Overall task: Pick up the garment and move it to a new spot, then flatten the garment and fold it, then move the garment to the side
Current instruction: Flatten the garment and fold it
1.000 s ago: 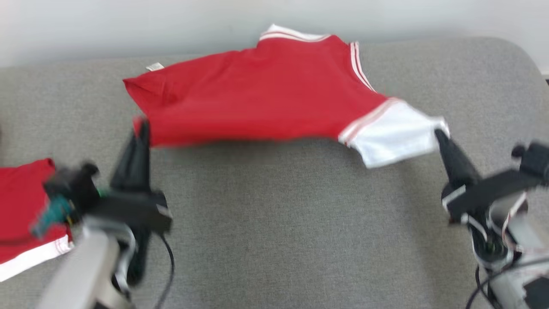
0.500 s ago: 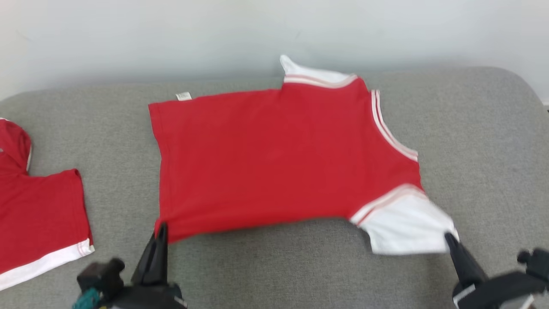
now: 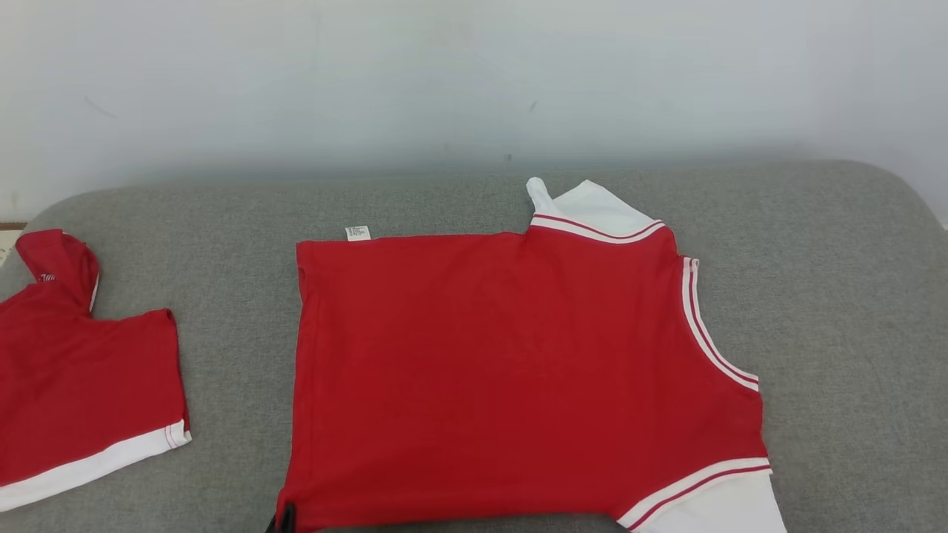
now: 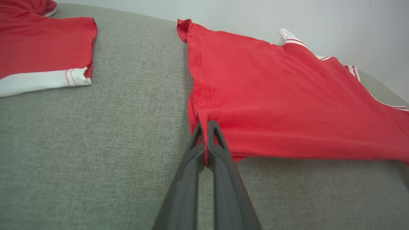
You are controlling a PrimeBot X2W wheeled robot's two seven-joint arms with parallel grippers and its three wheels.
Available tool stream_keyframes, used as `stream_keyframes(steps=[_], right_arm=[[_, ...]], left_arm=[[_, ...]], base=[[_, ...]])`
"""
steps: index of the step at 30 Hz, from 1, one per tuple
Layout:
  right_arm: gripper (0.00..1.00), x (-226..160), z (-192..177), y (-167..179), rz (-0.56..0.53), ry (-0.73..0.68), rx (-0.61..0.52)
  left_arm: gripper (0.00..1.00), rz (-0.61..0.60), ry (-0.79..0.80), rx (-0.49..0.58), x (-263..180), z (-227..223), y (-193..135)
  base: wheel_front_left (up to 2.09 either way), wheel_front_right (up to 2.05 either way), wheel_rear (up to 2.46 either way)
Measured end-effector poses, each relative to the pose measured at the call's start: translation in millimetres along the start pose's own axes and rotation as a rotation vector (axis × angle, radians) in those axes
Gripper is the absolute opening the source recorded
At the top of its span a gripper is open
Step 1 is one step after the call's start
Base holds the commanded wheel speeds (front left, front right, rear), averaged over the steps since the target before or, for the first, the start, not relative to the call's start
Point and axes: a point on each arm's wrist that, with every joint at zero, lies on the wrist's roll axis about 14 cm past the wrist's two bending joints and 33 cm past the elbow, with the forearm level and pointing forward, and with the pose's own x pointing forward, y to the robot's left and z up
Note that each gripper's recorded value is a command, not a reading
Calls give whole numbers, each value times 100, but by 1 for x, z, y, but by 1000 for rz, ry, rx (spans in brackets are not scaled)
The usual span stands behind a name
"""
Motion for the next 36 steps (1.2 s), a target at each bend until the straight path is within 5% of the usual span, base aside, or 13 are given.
stream_keyframes(steps=[10,19,36], right_arm=[[0,-6,-17,21,24,67,27],[0,14,43,54,117,-100,-8],[0,99,110,64,117,-133,-134]], left_arm=[[0,23,22,37,-3,-9,8],[0,14,-23,56,10,5,8],[0,-70,-4,129,73,15,5]], base=[[0,0,0],[0,0,0],[0,0,0]])
